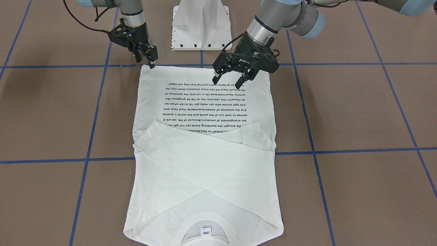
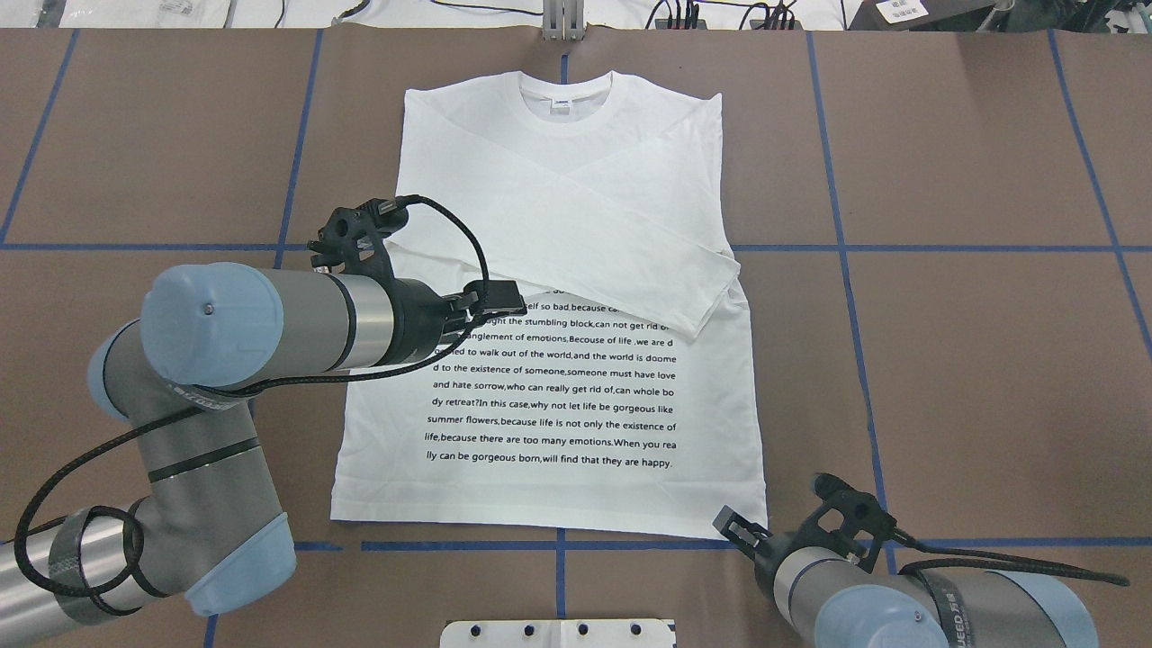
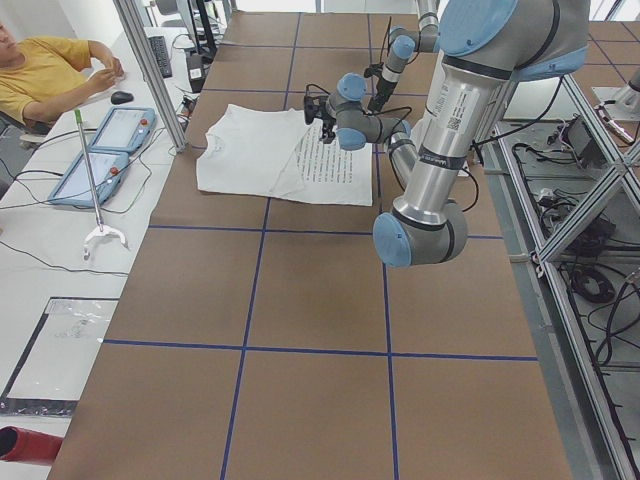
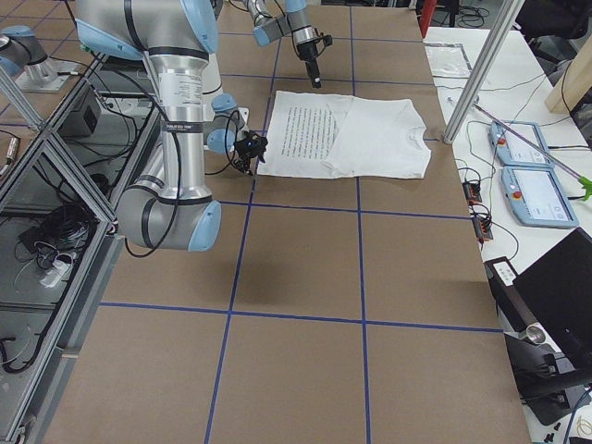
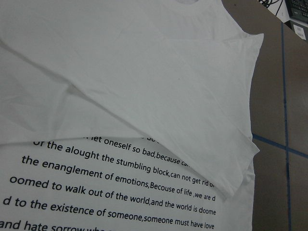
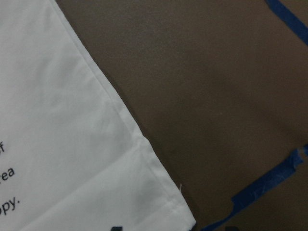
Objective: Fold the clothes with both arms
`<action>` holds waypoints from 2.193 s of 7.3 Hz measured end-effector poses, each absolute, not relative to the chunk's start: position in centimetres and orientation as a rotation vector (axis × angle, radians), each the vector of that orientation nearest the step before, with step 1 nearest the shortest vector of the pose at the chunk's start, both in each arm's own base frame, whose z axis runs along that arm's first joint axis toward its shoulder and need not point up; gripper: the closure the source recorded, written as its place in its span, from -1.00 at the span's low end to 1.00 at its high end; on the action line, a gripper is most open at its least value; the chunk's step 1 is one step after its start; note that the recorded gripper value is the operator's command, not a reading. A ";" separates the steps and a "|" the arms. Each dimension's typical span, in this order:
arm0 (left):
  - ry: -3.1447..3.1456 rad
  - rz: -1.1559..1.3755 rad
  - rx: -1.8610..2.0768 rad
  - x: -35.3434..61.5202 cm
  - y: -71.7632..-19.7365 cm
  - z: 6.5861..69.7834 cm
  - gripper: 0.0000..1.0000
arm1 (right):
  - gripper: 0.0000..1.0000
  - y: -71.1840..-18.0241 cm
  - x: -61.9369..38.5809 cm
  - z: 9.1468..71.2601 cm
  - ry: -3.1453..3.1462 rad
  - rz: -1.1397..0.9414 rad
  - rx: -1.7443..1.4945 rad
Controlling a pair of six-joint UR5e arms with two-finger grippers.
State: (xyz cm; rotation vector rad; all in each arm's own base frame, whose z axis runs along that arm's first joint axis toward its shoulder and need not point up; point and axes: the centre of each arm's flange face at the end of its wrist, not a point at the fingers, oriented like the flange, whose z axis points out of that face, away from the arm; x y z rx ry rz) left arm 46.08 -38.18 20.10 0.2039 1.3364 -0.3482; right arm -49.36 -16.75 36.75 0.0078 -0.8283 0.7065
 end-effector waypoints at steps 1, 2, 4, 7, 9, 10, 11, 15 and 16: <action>1.336 -0.350 0.204 46.1 -38.2 20.1 -0.98 | 0.53 -16.6 -49.4 36.8 -0.826 0.703 0.005; 1.335 -0.352 0.204 46.1 -38.3 20.2 -0.98 | 1.00 -16.5 -49.5 36.9 -0.823 0.701 0.001; 1.334 -0.355 0.205 46.1 -38.4 20.2 -0.98 | 1.00 -16.4 -49.4 37.1 -0.817 0.696 -0.007; 1.332 -0.362 0.195 46.1 -38.3 20.3 -0.98 | 1.00 -16.3 -49.2 36.9 -0.817 0.689 -0.021; 1.321 -0.385 0.163 46.4 -37.9 21.2 -0.98 | 1.00 -16.3 -49.1 36.9 -0.817 0.690 -0.021; 1.318 -0.396 0.150 46.5 -37.8 21.5 -0.98 | 1.00 -16.3 -49.0 36.9 -0.818 0.691 -0.021; 1.317 -0.401 0.145 46.5 -37.7 21.7 -0.98 | 1.00 -16.4 -48.9 36.8 -0.820 0.693 -0.020; 1.316 -0.406 0.142 46.4 -37.7 21.8 -0.98 | -0.07 -16.4 -48.5 37.4 -0.810 0.695 -0.015; 1.315 -0.407 0.142 46.4 -37.7 21.8 -0.98 | -0.11 -16.4 -48.3 37.6 -0.806 0.695 -0.012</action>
